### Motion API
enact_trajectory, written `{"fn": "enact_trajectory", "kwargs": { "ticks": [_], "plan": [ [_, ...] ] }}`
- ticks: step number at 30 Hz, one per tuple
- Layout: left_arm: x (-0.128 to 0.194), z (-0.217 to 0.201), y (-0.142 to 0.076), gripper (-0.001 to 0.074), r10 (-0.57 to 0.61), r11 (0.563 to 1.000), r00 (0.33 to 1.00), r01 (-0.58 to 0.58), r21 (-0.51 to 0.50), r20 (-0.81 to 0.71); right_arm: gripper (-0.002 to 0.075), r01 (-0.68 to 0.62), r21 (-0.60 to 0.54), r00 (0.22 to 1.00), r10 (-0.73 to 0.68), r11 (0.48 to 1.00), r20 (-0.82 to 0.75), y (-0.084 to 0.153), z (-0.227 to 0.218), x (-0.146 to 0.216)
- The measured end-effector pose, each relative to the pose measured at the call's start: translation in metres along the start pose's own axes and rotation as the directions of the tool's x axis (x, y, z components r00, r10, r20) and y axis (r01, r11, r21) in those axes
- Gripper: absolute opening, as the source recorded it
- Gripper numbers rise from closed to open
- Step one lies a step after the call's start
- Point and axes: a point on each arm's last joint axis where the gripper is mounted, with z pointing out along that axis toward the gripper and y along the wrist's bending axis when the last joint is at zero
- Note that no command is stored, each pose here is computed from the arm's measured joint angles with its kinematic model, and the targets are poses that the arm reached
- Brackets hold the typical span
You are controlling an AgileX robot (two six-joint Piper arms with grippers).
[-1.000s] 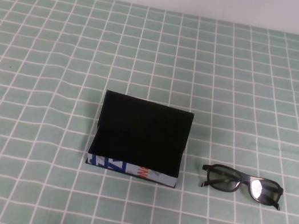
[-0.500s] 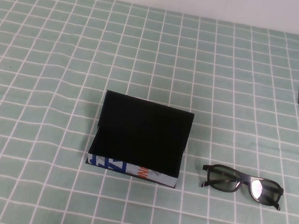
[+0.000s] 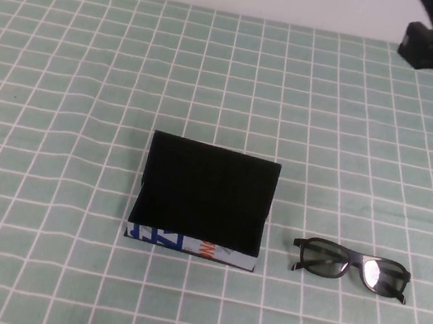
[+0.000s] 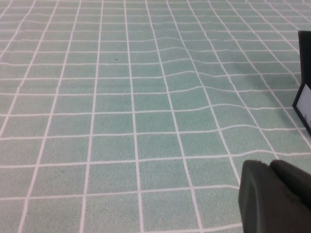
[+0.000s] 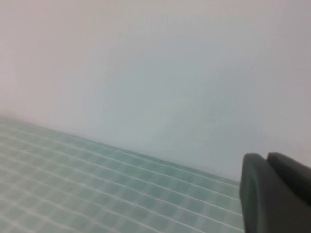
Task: Return glasses to glasses case
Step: Pick up the glasses from the table
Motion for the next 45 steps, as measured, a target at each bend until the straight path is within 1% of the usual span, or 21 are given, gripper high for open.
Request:
{"fn": "enact_trajectory", "kwargs": {
  "ticks": [4,7,8,10,11,13,14,16,18,20,21,24,27,30,32,33,35,37,39,42,45],
  "plan": [
    [0.0,0.0,0.0,-0.0003,0.0,1.0,1.0,0.0,0.0,0.0,-0.0011,0.016,-0.157,1.0,-0.011,0.988,0.029,0.014,-0.001,-0.002],
    [0.0,0.0,0.0,-0.0003,0.0,1.0,1.0,0.0,0.0,0.0,-0.0011,0.073,-0.291,0.997,-0.072,0.954,0.013,0.027,-0.004,0.001],
    [0.0,0.0,0.0,-0.0003,0.0,1.0,1.0,0.0,0.0,0.0,-0.0011,0.072,-0.33,0.997,-0.08,0.941,-0.011,0.03,-0.005,0.003],
    [0.0,0.0,0.0,-0.0003,0.0,1.0,1.0,0.0,0.0,0.0,-0.0011,0.102,-0.427,0.983,-0.158,0.899,-0.096,0.037,-0.009,0.014],
    [0.0,0.0,0.0,-0.0003,0.0,1.0,1.0,0.0,0.0,0.0,-0.0011,0.131,-0.474,0.963,-0.226,0.871,-0.148,0.04,-0.01,0.022],
    [0.0,0.0,0.0,-0.0003,0.0,1.0,1.0,0.0,0.0,0.0,-0.0011,0.125,-0.53,0.891,-0.329,0.839,-0.311,0.039,-0.011,0.044],
    [0.0,0.0,0.0,-0.0003,0.0,1.0,1.0,0.0,0.0,0.0,-0.0011,0.115,-0.529,0.847,-0.361,0.841,-0.39,0.036,-0.01,0.054],
    [0.0,0.0,0.0,-0.0003,0.0,1.0,1.0,0.0,0.0,0.0,-0.0011,0.095,-0.46,0.71,-0.384,0.883,-0.59,0.024,-0.008,0.078],
    [0.0,0.0,0.0,-0.0003,0.0,1.0,1.0,0.0,0.0,0.0,-0.0011,0.086,-0.321,0.592,-0.307,0.943,-0.745,0.01,-0.005,0.094],
    [0.0,0.0,0.0,-0.0003,0.0,1.0,1.0,0.0,0.0,0.0,-0.0011,0.115,-0.216,0.508,-0.244,0.97,-0.826,-0.001,-0.002,0.105],
    [0.0,0.0,0.0,-0.0004,0.0,1.0,1.0,0.0,0.0,0.0,-0.0011,0.133,-0.183,0.482,-0.225,0.974,-0.847,-0.004,-0.001,0.109],
    [0.0,0.0,0.0,-0.0003,0.0,1.0,1.0,0.0,0.0,0.0,-0.0011,0.135,-0.136,0.451,-0.183,0.981,-0.874,-0.008,0.004,0.117],
    [0.0,0.0,0.0,-0.0003,0.0,1.0,1.0,0.0,0.0,0.0,-0.0011,0.145,-0.131,0.417,-0.181,0.981,-0.891,-0.01,0.009,0.126],
    [0.0,0.0,0.0,-0.0003,0.0,1.0,1.0,0.0,0.0,0.0,-0.0011,0.196,-0.152,0.357,-0.214,0.969,-0.909,-0.015,0.015,0.137],
    [0.0,0.0,0.0,-0.0003,0.0,1.0,1.0,0.0,0.0,0.0,-0.0008,0.245,-0.206,0.311,-0.278,0.947,-0.909,-0.019,0.019,0.144],
    [0.0,0.0,0.0,-0.0003,0.0,1.0,1.0,0.0,0.0,0.0,-0.0001,0.27,-0.263,0.28,-0.337,0.926,-0.899,-0.02,0.021,0.148],
    [0.0,0.0,0.0,-0.0003,0.0,1.0,1.0,0.0,0.0,0.0,0.002,0.306,-0.39,0.216,-0.463,0.868,-0.86,-0.021,0.024,0.154],
    [0.0,0.0,0.0,-0.0003,0.0,1.0,1.0,0.0,0.0,0.0,0.0053,0.322,-0.515,0.15,-0.58,0.794,-0.801,-0.021,0.027,0.16],
    [0.0,0.0,0.0,-0.0003,0.0,1.0,1.0,0.0,0.0,0.0,0.0092,0.327,-0.591,0.105,-0.65,0.737,-0.753,-0.022,0.031,0.167],
    [0.0,0.0,0.0,-0.0003,0.0,1.0,1.0,0.0,0.0,0.0,0.0181,0.337,-0.632,0.087,-0.691,0.698,-0.717,-0.023,0.04,0.179],
    [0.0,0.0,0.0,-0.0003,0.0,1.0,1.0,0.0,0.0,0.0,0.0331,0.338,-0.648,0.086,-0.708,0.683,-0.701,-0.023,0.049,0.19]
  ]
}}
